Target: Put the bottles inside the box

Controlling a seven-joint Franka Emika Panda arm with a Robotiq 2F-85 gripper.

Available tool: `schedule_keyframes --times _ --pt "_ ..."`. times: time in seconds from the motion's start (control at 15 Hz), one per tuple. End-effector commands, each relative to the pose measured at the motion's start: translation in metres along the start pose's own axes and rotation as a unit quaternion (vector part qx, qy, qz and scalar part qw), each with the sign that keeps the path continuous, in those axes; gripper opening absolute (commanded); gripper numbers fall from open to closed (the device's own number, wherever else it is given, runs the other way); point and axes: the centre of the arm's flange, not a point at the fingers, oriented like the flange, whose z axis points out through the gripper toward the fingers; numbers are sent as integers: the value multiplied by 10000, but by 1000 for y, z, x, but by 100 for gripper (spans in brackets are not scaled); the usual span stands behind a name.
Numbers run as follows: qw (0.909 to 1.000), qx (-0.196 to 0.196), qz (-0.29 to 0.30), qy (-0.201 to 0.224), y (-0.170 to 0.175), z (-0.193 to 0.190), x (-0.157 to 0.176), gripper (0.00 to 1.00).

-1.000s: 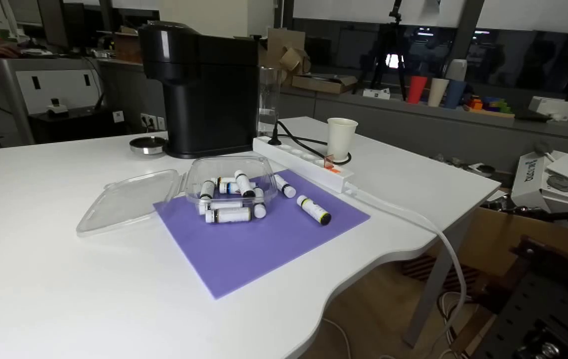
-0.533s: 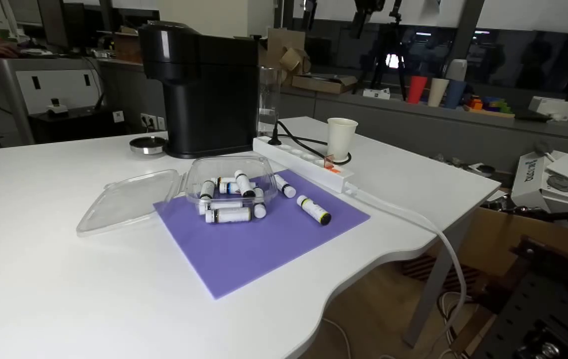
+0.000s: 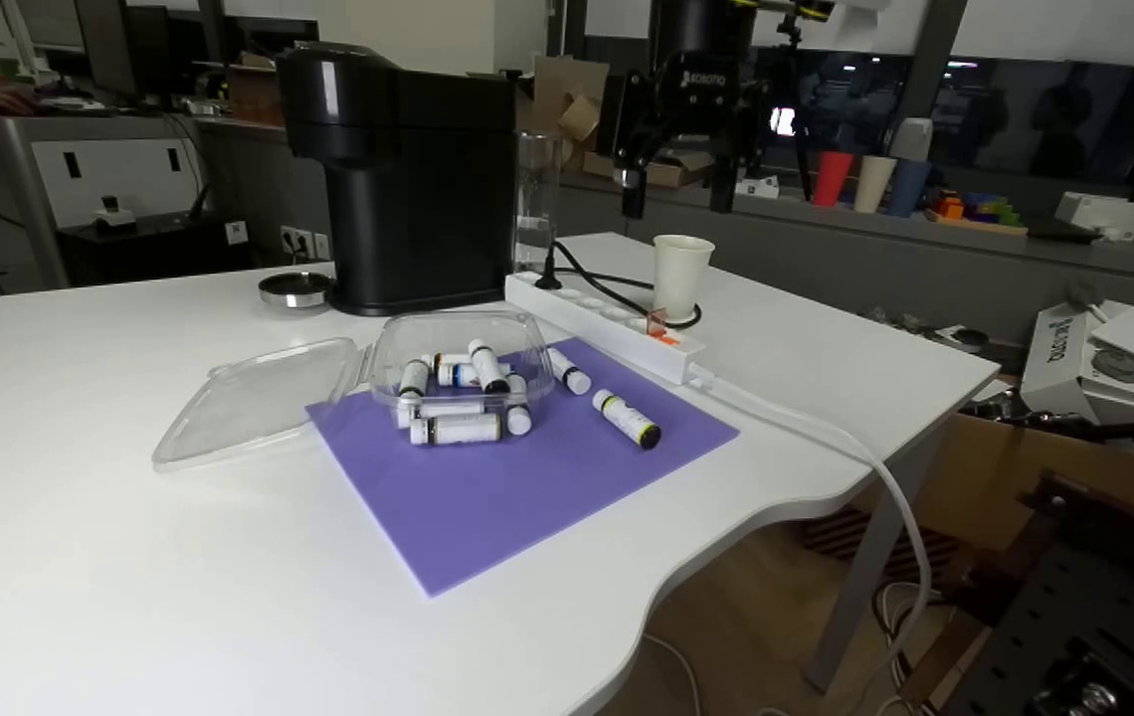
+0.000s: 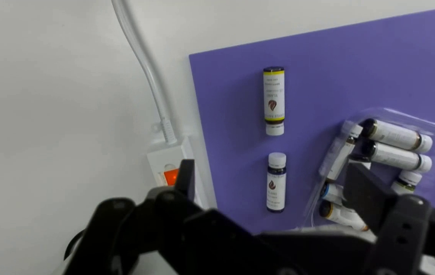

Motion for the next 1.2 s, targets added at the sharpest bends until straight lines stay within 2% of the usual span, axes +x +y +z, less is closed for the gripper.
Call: schedule_keyframes --times 0.0,0.33,0.73,1.13 --pt "9991 -170 -283 -261 -8 40 -7 100" --pt "9945 -263 -832 -572 -25 88 -12 100" --pt "9912 -269 -948 -884 -31 129 -19 100" --pt "9943 -254 -878 -542 -28 158 -14 100"
